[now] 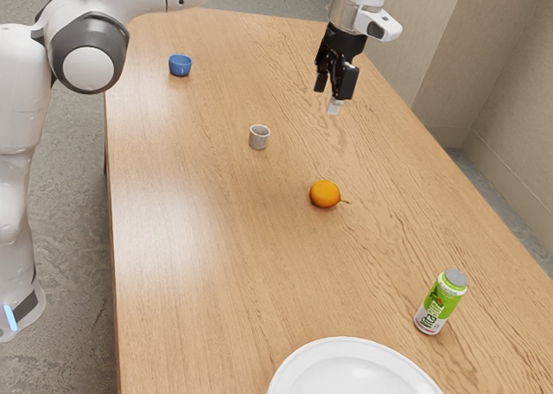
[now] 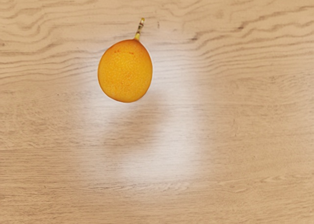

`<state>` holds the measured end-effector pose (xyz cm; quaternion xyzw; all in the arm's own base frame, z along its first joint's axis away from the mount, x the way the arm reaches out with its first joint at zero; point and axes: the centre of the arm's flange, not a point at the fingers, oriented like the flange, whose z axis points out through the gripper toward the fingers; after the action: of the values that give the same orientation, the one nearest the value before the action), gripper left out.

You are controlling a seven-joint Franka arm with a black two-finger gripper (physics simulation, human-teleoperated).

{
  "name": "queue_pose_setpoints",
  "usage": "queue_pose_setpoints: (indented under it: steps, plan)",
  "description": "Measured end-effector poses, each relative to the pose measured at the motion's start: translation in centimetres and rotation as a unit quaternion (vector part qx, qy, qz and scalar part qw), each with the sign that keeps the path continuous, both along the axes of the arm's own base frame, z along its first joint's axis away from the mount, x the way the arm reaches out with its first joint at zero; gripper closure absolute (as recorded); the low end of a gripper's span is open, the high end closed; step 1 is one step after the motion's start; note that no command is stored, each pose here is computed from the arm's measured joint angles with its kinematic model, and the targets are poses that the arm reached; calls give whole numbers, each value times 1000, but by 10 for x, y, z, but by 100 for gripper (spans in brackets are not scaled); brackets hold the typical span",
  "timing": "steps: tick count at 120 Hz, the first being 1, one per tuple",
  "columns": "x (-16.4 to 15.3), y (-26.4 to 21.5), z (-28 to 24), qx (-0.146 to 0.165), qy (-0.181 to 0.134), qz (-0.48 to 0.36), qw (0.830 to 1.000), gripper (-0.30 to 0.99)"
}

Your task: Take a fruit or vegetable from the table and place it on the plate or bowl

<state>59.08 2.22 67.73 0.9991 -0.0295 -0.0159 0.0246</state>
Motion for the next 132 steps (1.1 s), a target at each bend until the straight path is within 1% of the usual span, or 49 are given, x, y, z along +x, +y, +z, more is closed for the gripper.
queue_pose_setpoints:
  steps: [18, 40, 42, 46, 51, 55, 62, 76, 86, 96, 108, 113, 123, 132]
  plan:
    - [0, 1, 0, 0, 0, 0, 1000, 0]
    - [4, 11, -4, -9, 3, 10, 1000, 0]
    - [2, 11, 3, -8, -4, 11, 1000, 0]
    - [-9, 8, 38, -4, -34, 14, 999, 0]
    - [-21, 6, 63, 0, -53, 20, 998, 0]
    - [-29, 4, 77, 3, -62, 24, 998, 0]
    - [-40, 2, 91, 6, -67, 32, 997, 0]
    - [-44, 1, 91, 9, -57, 49, 997, 0]
    - [-36, -4, 79, 9, -41, 55, 998, 0]
    - [-25, -19, 65, -2, -35, 49, 998, 0]
    - [-19, -22, 54, -6, -29, 56, 998, 0]
    - [-16, -18, 47, -1, -23, 64, 998, 0]
    - [-12, -15, 31, 18, -9, 72, 997, 0]
    - [-8, -27, 19, 33, 0, 57, 998, 0]
